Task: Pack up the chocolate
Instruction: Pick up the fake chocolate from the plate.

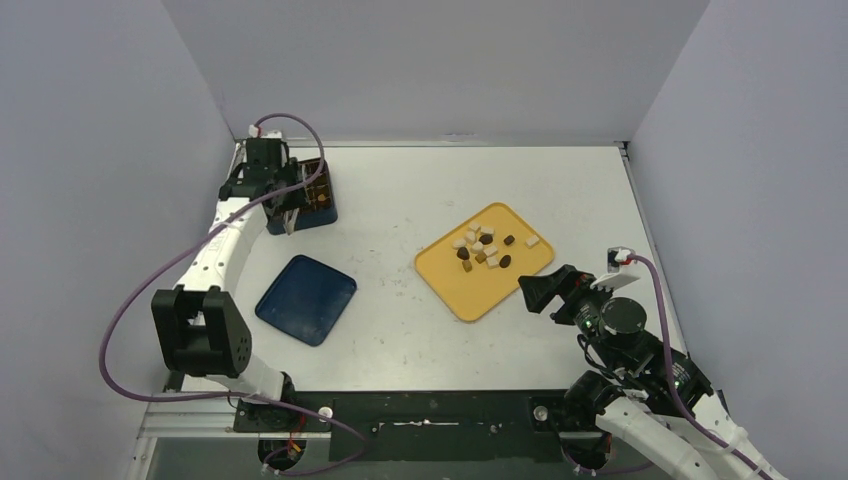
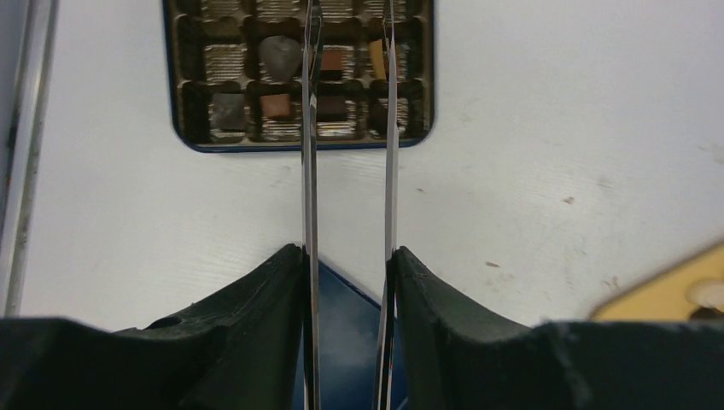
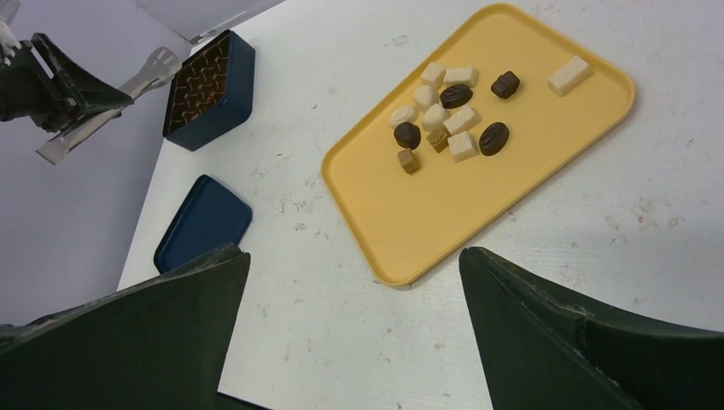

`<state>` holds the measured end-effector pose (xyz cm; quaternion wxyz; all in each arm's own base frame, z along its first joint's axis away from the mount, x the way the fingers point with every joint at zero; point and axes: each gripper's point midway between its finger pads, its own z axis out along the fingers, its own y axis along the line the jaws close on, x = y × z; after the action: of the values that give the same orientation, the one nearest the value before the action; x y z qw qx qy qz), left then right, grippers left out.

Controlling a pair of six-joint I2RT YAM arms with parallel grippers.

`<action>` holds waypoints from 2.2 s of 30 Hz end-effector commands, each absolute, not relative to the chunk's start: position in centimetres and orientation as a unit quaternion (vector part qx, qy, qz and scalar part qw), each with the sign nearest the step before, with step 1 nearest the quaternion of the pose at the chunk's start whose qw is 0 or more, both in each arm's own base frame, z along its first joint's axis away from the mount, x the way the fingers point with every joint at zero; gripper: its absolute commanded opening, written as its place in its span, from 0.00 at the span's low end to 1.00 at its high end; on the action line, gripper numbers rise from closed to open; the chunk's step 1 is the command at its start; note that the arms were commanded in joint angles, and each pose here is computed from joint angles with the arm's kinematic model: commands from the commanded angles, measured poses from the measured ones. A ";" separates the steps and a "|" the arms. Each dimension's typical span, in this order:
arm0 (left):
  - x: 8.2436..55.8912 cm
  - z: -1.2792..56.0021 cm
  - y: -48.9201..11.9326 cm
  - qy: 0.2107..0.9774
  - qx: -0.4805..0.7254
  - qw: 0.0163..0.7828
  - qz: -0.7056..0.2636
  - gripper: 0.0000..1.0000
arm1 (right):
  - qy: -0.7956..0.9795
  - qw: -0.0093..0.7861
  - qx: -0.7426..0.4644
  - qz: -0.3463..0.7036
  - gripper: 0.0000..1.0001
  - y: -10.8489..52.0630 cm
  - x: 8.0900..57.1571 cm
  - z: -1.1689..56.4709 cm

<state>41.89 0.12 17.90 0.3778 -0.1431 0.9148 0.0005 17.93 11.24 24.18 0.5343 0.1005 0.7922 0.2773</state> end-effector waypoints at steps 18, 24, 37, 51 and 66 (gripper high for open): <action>31.5 27.0 -22.4 0.862 0.125 0.467 -0.151 0.38 | 0.843 0.511 0.112 0.124 1.00 10.3 21.5 18.7; 28.3 24.4 -25.6 0.860 0.169 0.445 -0.181 0.38 | 0.833 0.525 0.140 0.103 1.00 8.8 21.6 18.6; 26.4 19.2 -30.7 0.863 0.228 0.410 -0.186 0.38 | 0.832 0.525 0.139 0.110 1.00 8.9 21.5 18.7; 26.2 14.8 -33.6 0.872 0.244 0.382 -0.186 0.40 | 0.824 0.533 0.138 0.133 1.00 9.1 21.1 19.6; 26.2 12.1 -34.7 0.878 0.254 0.365 -0.179 0.40 | 0.818 0.539 0.140 0.141 1.00 9.0 20.9 19.9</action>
<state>25.59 -33.26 11.20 0.3452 0.2592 0.8882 -0.1574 20.58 8.62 19.30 0.5289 0.1378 0.8270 0.1317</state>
